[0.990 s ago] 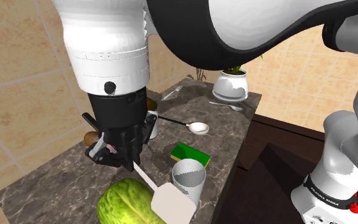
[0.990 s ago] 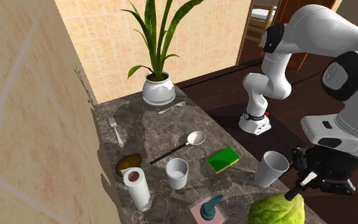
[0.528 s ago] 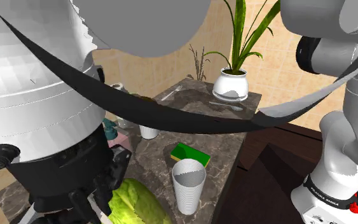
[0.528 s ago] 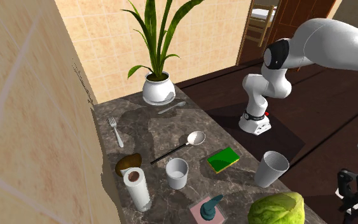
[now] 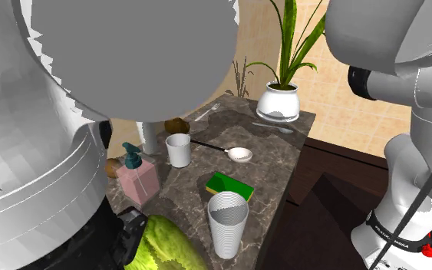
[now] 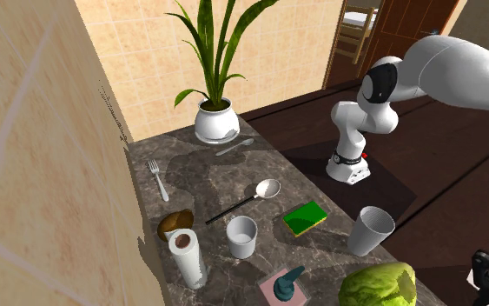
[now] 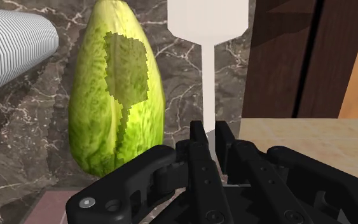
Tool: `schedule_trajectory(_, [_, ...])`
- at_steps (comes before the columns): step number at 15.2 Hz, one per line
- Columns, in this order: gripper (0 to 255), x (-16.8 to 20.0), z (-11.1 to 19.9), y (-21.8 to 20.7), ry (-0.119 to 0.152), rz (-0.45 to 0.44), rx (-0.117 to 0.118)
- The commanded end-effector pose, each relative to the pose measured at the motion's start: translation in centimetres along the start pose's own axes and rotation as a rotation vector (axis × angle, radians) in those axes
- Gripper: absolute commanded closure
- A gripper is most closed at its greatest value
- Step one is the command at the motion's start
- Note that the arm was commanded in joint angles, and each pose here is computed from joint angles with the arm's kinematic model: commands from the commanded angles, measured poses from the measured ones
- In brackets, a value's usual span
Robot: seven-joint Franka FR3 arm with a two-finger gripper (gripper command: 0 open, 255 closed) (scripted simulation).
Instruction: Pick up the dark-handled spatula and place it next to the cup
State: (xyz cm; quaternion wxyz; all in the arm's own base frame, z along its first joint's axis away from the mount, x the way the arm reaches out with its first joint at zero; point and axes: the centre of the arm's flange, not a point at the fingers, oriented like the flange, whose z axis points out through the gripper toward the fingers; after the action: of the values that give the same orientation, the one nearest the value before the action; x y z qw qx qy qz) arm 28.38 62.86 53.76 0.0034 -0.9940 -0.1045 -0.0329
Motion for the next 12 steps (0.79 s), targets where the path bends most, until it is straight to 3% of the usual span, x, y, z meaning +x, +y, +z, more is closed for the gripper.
schedule_trajectory(1, [255,-0.1,1.0,-0.1,0.000,0.000,0.000])
schedule_trajectory(12, [255,-0.4,6.8,-0.1,0.000,0.000,0.000])
